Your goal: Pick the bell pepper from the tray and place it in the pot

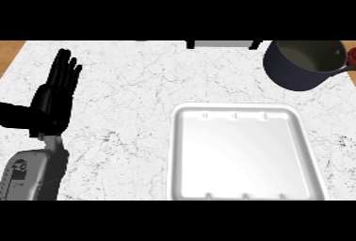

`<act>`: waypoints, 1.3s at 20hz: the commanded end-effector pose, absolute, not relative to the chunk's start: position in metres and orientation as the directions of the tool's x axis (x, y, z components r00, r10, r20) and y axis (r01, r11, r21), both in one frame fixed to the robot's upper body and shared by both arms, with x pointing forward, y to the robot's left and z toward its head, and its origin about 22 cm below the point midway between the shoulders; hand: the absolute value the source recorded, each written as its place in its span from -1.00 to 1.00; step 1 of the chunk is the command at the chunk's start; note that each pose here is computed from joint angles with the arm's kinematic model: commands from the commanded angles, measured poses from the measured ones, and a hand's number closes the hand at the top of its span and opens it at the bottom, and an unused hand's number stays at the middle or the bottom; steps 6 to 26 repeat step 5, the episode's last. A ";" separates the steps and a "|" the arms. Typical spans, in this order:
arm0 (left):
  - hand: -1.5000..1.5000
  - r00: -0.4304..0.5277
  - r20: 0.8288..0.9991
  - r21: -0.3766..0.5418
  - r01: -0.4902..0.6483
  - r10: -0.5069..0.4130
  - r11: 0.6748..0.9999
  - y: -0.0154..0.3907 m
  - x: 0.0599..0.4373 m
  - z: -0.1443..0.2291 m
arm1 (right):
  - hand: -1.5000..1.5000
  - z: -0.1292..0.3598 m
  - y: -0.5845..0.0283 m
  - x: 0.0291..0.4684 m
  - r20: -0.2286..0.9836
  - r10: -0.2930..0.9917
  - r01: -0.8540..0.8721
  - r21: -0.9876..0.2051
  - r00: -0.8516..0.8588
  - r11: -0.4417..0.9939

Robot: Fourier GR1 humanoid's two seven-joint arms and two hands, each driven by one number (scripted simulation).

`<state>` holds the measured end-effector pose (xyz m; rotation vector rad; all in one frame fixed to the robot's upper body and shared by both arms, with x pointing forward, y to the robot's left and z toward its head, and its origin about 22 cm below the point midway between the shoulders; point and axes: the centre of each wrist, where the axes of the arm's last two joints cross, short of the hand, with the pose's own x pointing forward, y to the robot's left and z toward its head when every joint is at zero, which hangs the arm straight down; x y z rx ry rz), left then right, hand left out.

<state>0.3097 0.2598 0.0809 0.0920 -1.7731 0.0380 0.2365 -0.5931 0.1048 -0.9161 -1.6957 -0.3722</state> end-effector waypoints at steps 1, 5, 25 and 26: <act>0.00 -0.192 0.981 0.020 -0.079 -0.035 0.997 0.252 0.306 0.080 | -1.00 0.110 -0.612 0.206 0.926 0.364 0.739 -0.175 -0.102 0.651; 0.00 -0.193 0.981 0.018 -0.093 -0.036 0.996 0.248 0.308 0.074 | -1.00 0.125 -0.625 0.186 0.923 0.378 0.752 -0.199 -0.072 0.629; 0.00 -0.193 0.981 0.018 -0.093 -0.036 0.996 0.248 0.308 0.074 | -1.00 0.125 -0.625 0.186 0.923 0.378 0.752 -0.199 -0.072 0.629; 0.00 -0.193 0.981 0.018 -0.093 -0.036 0.996 0.248 0.308 0.074 | -1.00 0.125 -0.625 0.186 0.923 0.378 0.752 -0.199 -0.072 0.629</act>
